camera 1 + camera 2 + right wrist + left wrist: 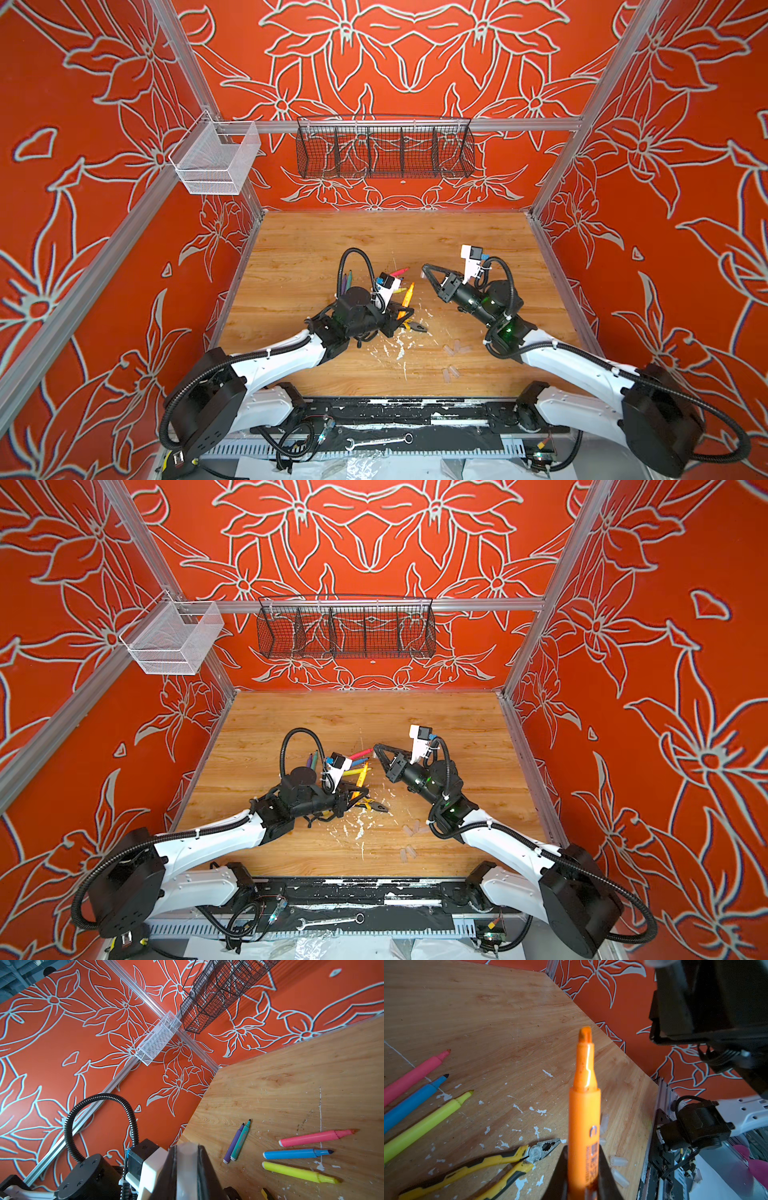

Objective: Insert the pens into the pen caps
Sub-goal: 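Bring the cap over the orange marker tip with the right gripper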

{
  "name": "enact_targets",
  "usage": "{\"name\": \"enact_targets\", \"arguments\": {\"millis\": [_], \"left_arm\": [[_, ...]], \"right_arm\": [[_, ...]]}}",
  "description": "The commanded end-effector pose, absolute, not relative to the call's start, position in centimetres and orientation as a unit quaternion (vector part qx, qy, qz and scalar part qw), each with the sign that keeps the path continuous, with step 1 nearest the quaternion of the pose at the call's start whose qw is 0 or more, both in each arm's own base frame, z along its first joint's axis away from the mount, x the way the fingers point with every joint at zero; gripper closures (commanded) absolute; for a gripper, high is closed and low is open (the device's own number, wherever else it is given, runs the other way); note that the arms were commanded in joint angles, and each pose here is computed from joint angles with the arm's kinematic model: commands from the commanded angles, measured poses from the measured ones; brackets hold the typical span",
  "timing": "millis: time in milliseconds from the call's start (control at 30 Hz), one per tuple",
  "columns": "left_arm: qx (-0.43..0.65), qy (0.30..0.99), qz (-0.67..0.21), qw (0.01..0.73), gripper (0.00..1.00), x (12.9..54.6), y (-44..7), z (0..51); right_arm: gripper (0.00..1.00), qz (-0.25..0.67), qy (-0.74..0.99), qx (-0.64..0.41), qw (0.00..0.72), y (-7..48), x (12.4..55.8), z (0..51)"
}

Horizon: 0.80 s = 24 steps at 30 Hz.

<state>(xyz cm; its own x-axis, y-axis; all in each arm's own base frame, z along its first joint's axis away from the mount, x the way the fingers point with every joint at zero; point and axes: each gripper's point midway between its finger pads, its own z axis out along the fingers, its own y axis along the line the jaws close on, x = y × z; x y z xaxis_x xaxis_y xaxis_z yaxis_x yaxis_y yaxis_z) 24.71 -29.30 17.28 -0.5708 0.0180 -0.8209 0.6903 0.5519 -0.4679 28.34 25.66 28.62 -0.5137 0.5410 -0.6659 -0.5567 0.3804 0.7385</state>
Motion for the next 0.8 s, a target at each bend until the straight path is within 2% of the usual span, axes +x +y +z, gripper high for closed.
{"name": "enact_targets", "arguments": {"millis": [0,767], "left_arm": [[0.228,0.765,-0.43,0.422,1.0,24.9,-29.8,19.0],[0.226,0.764,-0.415,0.439,1.0,25.0,-29.1,19.6]], "right_arm": [[1.0,0.564,0.656,-0.024,0.5,26.1,28.1,28.7],[1.0,0.592,0.665,-0.052,0.453,29.4,28.0,26.5]]}}
